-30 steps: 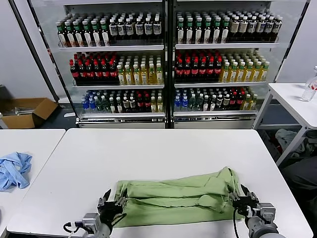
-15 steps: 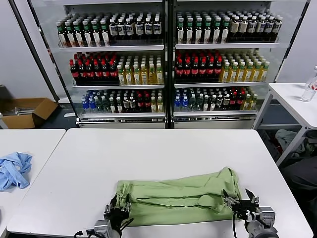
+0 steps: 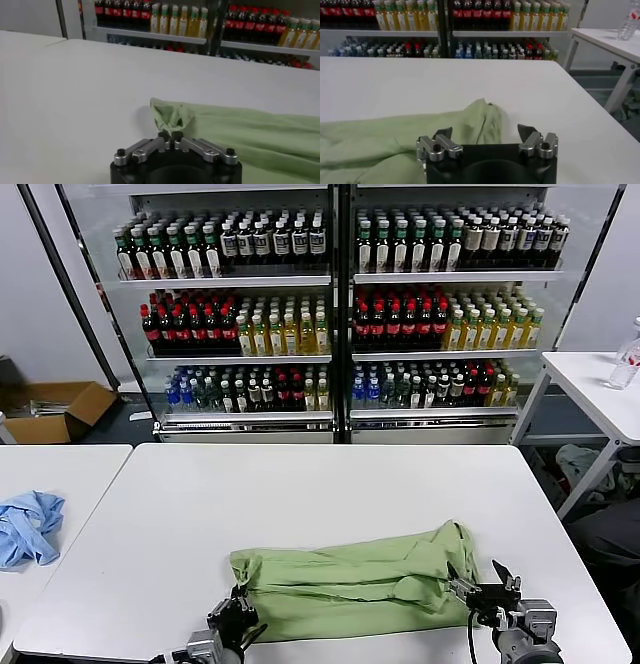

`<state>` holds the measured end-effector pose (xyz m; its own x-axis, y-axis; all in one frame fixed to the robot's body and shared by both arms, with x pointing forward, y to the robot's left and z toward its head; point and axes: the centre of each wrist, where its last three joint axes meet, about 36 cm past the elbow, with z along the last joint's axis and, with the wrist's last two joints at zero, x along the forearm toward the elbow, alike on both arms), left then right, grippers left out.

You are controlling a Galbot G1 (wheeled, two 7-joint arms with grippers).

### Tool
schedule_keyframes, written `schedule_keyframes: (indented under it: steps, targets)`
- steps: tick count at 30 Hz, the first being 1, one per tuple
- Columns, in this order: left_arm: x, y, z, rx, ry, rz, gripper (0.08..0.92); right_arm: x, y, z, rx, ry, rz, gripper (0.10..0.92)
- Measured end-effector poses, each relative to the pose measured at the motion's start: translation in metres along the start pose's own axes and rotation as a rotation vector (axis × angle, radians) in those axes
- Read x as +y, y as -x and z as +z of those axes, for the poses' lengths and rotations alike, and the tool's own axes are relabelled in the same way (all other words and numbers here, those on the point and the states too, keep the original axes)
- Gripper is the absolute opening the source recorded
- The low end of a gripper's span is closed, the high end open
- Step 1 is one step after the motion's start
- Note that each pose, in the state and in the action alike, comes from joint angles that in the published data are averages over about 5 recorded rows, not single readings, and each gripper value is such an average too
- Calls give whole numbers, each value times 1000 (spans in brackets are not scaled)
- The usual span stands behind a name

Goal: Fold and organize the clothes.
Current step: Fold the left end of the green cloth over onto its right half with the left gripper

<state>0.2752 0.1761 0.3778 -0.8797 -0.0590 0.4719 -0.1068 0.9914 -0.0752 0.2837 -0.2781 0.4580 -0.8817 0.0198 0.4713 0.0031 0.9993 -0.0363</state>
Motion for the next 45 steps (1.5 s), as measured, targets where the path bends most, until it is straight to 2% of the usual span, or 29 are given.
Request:
schedule_keyframes:
  steps: [6, 14, 18, 23, 29, 33, 38, 41, 45]
  targets:
    - [37, 8, -15, -48, 49, -42, 94, -1, 1, -4, -11, -4, -8, 823]
    - [111, 20, -52, -114, 124, -146, 94, -2, 1, -6, -23, -1, -19, 823]
    - [129, 16, -76, -140, 98, -143, 94, 0, 1, -6, -31, 6, -25, 823]
    - [125, 1, -99, -161, -14, -40, 94, 1, -2, -7, -41, 11, -33, 823]
    - [92, -19, -110, -156, -194, 168, 94, 0, -6, -9, -52, 16, -34, 823]
    - [67, -24, -108, -124, -298, 295, 94, -2, -8, -10, -58, 19, -31, 823]
    - [35, -24, -101, -76, -387, 422, 94, -3, -9, -10, -62, 23, -25, 823]
    - [16, -19, -95, -45, -415, 475, 94, -3, -10, -10, -63, 24, -22, 822]
    - [-9, -8, -85, -3, -418, 519, 94, -5, -10, -10, -64, 24, -17, 823]
